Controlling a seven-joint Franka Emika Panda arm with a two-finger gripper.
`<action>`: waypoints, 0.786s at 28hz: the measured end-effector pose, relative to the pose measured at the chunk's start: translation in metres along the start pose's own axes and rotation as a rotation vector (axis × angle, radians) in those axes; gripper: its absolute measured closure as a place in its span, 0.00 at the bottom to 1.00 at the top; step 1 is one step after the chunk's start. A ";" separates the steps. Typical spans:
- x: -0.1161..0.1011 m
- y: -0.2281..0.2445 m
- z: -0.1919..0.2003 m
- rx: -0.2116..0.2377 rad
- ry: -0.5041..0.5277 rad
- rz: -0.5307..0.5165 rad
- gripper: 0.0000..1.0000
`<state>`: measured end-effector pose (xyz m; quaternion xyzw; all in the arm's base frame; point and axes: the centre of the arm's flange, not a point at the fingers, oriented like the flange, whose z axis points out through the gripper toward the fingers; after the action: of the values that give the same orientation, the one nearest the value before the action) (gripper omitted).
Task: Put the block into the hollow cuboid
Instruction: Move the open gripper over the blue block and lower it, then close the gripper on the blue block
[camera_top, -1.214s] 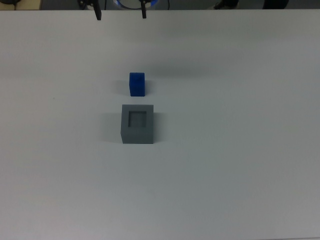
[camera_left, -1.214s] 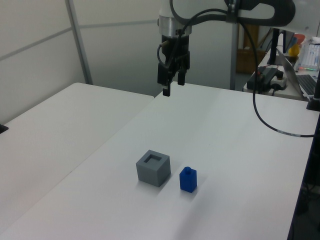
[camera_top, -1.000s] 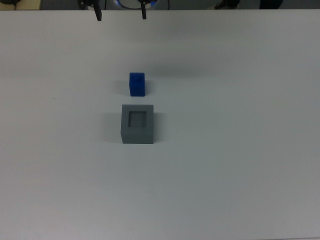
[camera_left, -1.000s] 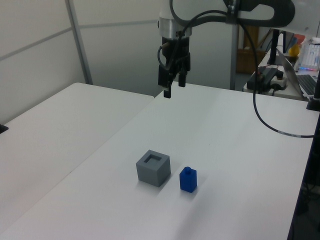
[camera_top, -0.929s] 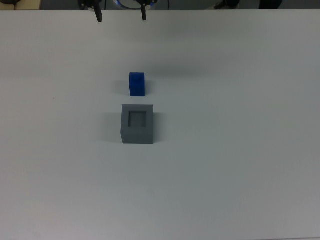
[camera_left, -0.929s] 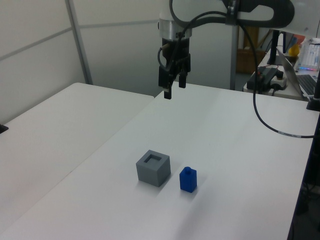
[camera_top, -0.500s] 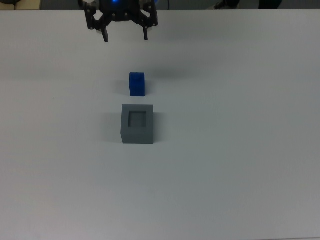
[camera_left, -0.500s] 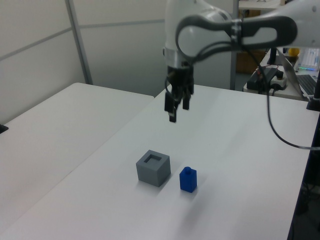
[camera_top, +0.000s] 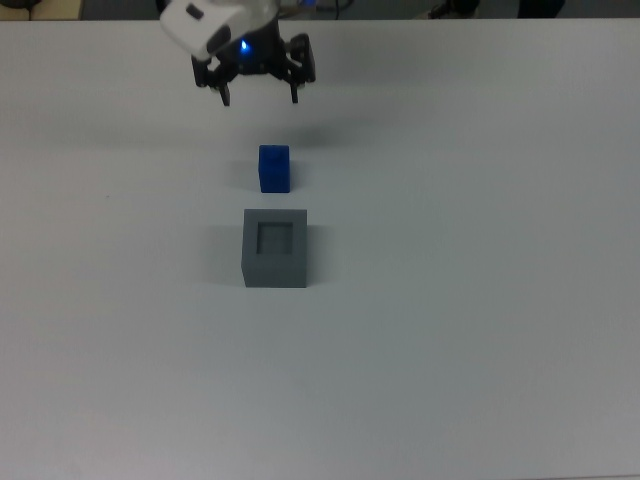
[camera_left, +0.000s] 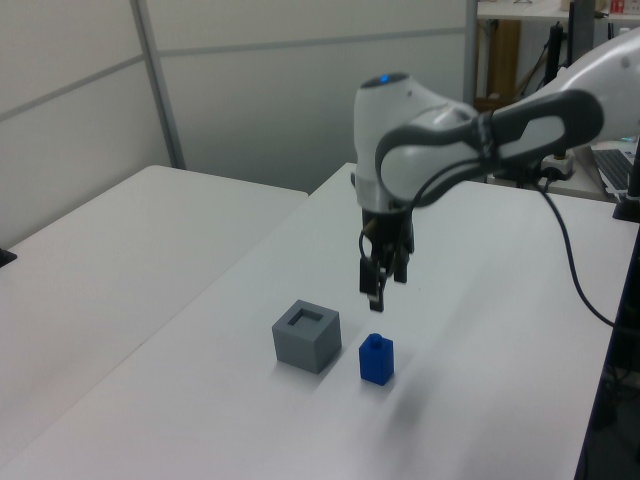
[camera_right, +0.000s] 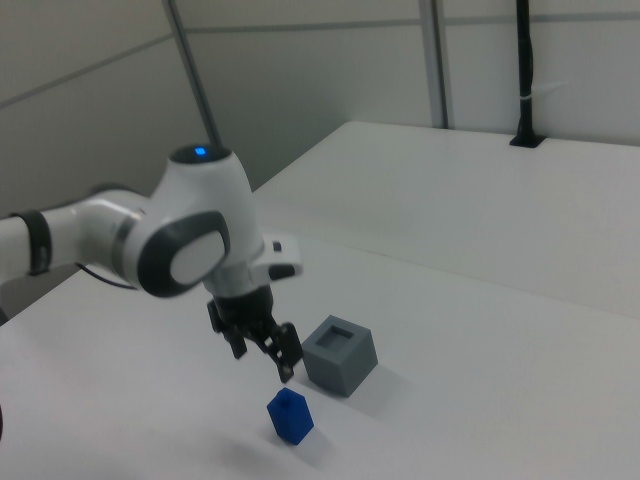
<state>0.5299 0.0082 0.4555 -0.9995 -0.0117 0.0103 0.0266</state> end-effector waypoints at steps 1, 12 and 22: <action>0.002 0.000 0.013 -0.002 -0.010 -0.005 0.00; 0.024 -0.004 0.088 -0.018 -0.062 -0.027 0.00; 0.027 -0.014 0.099 -0.017 -0.078 -0.044 0.14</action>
<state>0.5542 0.0280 0.3569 -0.9980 -0.0349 0.0487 0.0178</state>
